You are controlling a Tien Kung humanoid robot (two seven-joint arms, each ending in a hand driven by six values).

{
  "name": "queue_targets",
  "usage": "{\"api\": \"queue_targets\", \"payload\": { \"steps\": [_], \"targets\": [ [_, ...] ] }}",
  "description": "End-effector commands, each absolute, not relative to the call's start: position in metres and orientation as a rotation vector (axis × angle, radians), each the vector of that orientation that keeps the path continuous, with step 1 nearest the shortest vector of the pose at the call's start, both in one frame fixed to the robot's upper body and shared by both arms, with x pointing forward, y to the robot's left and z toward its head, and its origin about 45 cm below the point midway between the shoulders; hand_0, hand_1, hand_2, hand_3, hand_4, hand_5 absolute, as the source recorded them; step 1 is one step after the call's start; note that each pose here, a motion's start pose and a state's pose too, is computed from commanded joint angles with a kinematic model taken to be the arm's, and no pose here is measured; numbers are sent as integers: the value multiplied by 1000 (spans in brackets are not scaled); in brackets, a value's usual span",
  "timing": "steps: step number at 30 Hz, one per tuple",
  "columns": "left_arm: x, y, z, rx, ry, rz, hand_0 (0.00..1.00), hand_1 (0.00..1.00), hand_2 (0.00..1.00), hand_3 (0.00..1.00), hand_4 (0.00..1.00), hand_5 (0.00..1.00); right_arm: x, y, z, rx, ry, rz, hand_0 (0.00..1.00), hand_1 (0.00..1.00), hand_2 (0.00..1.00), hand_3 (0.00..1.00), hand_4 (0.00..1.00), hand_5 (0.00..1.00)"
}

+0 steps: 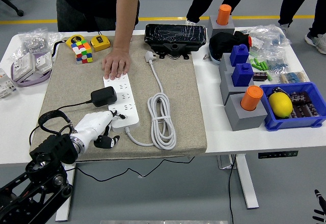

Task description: Pick up the plug,place it near the board,insert it into the board,press the button

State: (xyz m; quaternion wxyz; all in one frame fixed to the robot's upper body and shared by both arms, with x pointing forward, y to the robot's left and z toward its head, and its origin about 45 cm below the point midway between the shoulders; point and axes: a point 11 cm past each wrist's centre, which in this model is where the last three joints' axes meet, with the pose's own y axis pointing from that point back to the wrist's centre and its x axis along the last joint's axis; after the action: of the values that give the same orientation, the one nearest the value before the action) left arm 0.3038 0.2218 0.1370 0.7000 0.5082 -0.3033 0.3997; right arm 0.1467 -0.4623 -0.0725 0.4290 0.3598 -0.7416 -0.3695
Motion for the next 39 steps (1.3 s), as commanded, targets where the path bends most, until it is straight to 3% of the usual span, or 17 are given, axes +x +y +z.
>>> {"api": "queue_targets", "payload": {
  "steps": [12,19,20,25,26,31,32,39],
  "targets": [
    [314,218,175,1041,-757,979,146,28,121,721,641,2,148,-462,-72,901,-1853,-921,998,846,746,776,998,998],
    [328,217,216,799,-788,1133,154,28,121,695,626,2,150,-461,-72,904,-1855,-922,998,846,746,776,998,998],
    [330,218,221,750,-787,1162,304,318,436,683,773,33,150,-461,-72,905,-1856,-922,998,846,746,776,998,998],
    [348,222,232,556,-701,1239,304,318,436,683,773,33,150,-460,-72,905,-1855,-924,998,846,746,776,998,998],
    [352,223,230,534,-670,1239,868,961,938,947,998,350,150,-460,-73,905,-1855,-925,998,846,745,776,998,998],
    [365,227,221,511,-580,1219,868,961,938,947,998,350,149,-459,-73,905,-1852,-927,998,846,745,776,998,998],
    [367,228,217,524,-568,1213,998,998,998,998,998,441,149,-459,-73,905,-1851,-927,998,846,745,776,998,998],
    [379,238,199,612,-535,1192,998,998,998,998,998,453,148,-459,-73,902,-1846,-926,998,846,745,776,998,998]
  ]
}}
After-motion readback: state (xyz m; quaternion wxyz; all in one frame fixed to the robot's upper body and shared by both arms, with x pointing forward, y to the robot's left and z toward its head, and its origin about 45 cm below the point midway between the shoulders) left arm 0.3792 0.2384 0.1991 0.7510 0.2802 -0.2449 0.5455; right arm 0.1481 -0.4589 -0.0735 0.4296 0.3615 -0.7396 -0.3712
